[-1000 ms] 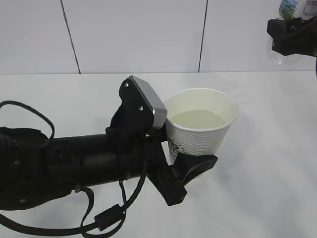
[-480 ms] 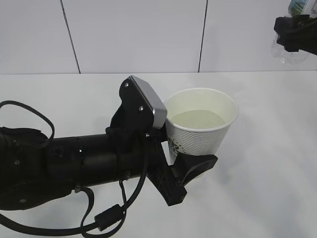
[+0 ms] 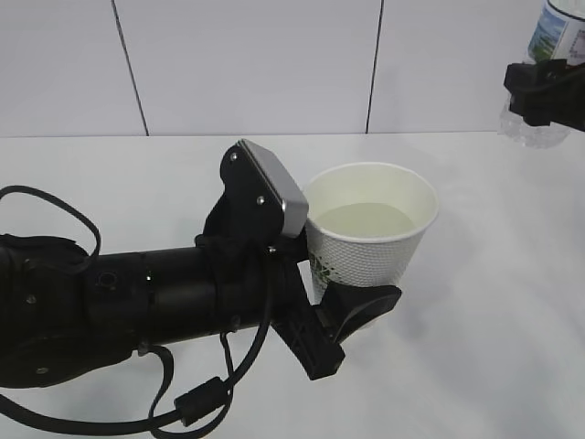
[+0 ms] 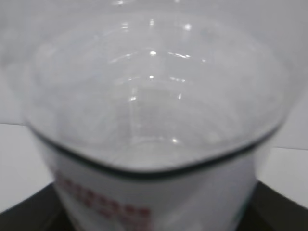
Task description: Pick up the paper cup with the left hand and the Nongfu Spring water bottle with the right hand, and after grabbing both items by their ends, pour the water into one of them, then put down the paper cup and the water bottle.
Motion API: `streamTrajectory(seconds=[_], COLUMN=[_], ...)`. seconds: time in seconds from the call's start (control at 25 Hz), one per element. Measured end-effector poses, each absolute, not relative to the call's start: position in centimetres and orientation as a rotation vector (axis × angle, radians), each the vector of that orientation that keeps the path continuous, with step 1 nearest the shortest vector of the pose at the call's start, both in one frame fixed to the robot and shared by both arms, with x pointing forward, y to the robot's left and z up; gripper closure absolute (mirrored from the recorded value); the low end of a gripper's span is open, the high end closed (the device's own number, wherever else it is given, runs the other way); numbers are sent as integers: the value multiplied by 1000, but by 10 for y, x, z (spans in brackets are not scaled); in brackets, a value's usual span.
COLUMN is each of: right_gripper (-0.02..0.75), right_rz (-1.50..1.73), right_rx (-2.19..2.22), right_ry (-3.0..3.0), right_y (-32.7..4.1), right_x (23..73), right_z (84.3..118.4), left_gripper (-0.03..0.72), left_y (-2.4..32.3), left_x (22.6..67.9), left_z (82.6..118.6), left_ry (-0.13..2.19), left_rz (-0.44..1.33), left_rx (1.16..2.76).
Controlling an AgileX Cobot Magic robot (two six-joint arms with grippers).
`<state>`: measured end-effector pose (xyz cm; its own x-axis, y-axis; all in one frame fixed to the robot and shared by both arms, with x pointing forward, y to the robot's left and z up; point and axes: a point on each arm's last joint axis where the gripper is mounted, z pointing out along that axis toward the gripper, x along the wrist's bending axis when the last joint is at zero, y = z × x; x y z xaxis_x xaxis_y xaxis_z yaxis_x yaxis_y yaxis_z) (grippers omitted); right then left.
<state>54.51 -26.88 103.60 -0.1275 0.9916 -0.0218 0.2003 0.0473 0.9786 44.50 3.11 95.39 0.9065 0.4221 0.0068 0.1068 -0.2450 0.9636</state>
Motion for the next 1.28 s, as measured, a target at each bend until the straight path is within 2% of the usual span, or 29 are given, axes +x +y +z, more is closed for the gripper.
streamTrajectory(seconds=[1.28], right_gripper=[254], right_rz=[1126], right_rx=[1329], right_ry=[1518], right_y=[-272], right_x=[521], right_z=[997], left_gripper=[142], left_y=[31], left_x=[445], left_z=[954], left_ry=[396], left_rz=[311], left_rx=[1810])
